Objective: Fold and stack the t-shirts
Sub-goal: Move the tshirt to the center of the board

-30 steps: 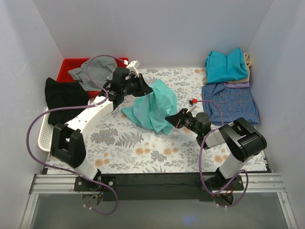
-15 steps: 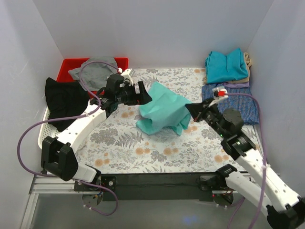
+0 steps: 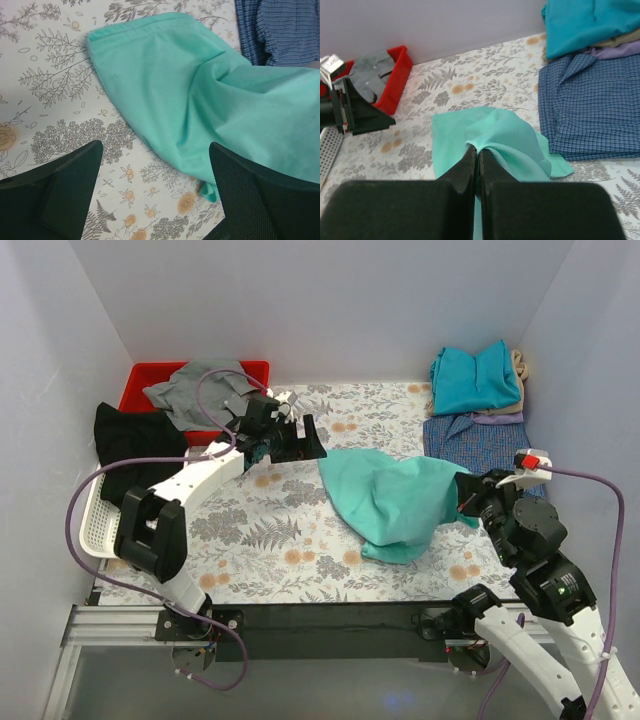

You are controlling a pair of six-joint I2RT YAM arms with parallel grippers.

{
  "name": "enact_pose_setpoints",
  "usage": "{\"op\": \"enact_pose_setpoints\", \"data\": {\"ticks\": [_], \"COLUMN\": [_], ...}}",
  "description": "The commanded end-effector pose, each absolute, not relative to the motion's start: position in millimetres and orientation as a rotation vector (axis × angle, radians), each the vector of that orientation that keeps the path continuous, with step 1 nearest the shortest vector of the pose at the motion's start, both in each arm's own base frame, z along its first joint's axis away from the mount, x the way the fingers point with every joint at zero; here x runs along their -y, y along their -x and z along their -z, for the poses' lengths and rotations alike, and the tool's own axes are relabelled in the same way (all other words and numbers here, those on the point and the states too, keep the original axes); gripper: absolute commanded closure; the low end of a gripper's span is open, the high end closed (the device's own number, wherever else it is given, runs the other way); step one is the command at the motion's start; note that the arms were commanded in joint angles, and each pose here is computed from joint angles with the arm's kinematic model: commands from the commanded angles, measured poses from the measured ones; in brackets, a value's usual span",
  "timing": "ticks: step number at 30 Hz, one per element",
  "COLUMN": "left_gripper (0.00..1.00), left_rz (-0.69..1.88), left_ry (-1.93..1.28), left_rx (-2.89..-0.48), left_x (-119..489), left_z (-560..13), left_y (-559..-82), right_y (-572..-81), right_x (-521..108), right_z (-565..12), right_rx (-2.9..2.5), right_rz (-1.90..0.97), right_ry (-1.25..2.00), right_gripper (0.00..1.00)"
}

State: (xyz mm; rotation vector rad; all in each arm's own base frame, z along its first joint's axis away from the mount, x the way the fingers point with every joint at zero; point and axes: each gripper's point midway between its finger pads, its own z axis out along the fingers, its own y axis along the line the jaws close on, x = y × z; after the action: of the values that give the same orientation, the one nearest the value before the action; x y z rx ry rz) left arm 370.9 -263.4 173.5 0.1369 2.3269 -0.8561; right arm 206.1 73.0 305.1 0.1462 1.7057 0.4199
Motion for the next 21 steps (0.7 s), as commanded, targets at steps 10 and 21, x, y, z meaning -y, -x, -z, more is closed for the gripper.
{"op": "enact_pose_setpoints", "data": {"ticks": [10,21], "left_gripper": [0.13,0.12], "left_rz": [1.026,0.895], "left_ry": [-0.285,-0.014], "left_rx": [-2.409,-2.351], "left_x": [303,286], "left_z": [-135,-135], "left_y": [-309,-318], "right_y": [-246,-259], "right_x": [-114,-173], "right_z": [-361,-495], "right_rx": [-1.559,-1.211], "right_rz": [-0.416,-0.542], "right_ry": [0.109,0.396], "right_gripper": [0.99,0.99]}}
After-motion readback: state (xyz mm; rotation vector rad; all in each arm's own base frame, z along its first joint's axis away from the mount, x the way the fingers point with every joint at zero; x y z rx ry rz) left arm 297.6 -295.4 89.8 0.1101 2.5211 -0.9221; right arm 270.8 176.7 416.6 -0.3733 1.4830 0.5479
